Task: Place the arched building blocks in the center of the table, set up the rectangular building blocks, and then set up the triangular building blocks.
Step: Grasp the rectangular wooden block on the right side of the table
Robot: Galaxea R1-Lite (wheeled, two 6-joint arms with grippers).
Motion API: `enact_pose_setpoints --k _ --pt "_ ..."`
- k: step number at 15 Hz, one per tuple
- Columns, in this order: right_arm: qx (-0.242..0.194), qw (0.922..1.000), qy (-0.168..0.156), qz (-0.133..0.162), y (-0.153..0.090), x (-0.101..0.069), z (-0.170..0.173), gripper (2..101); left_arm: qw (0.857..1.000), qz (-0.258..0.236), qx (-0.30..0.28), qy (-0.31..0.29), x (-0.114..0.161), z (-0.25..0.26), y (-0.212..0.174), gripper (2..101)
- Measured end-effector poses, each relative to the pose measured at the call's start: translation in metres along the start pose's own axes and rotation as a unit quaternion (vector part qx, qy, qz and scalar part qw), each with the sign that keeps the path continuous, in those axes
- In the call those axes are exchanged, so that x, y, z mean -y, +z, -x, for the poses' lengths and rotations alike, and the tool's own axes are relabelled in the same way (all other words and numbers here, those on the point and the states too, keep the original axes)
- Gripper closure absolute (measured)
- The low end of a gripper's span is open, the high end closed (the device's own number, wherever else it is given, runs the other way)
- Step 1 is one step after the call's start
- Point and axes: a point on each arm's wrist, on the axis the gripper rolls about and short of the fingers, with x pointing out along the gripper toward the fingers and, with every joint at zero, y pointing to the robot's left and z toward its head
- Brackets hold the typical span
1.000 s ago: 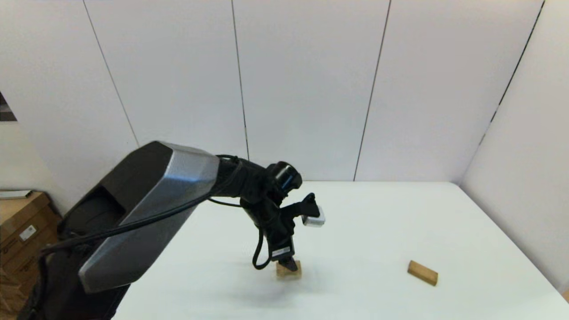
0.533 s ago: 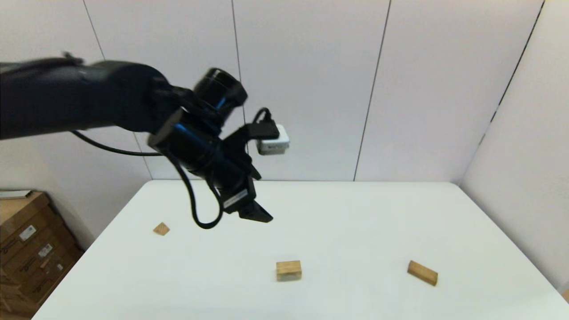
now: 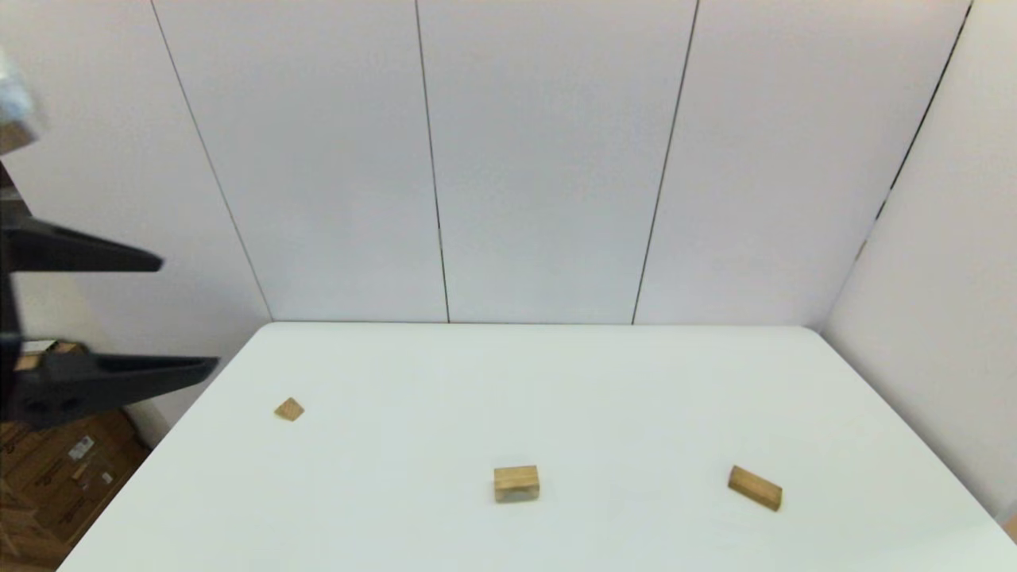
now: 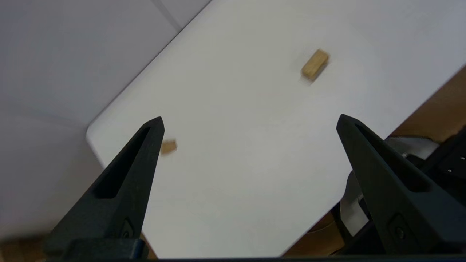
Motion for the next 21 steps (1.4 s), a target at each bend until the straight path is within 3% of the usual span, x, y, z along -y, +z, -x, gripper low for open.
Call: enact_pose_setpoints --k 3,7,16,21 --pt "0.000 1.0000 0.000 0.000 0.000 0.000 0.000 4.3 0.994 0.056 0.038 0.084 0.025 0.046 -0.052 7.0" --pt "0.000 1.0000 0.000 0.000 0.000 0.000 0.000 4.3 0.981 0.084 0.072 0.157 0.066 0.063 -0.118 6.3" --pt "0.000 1.0000 0.000 0.000 0.000 0.000 0.000 4.3 0.965 0.107 0.093 0.219 0.119 0.008 -0.236 6.0" --pt "0.000 1.0000 0.000 0.000 0.000 0.000 0.000 4.3 0.933 0.191 0.170 0.252 0.120 -0.011 -0.253 5.6"
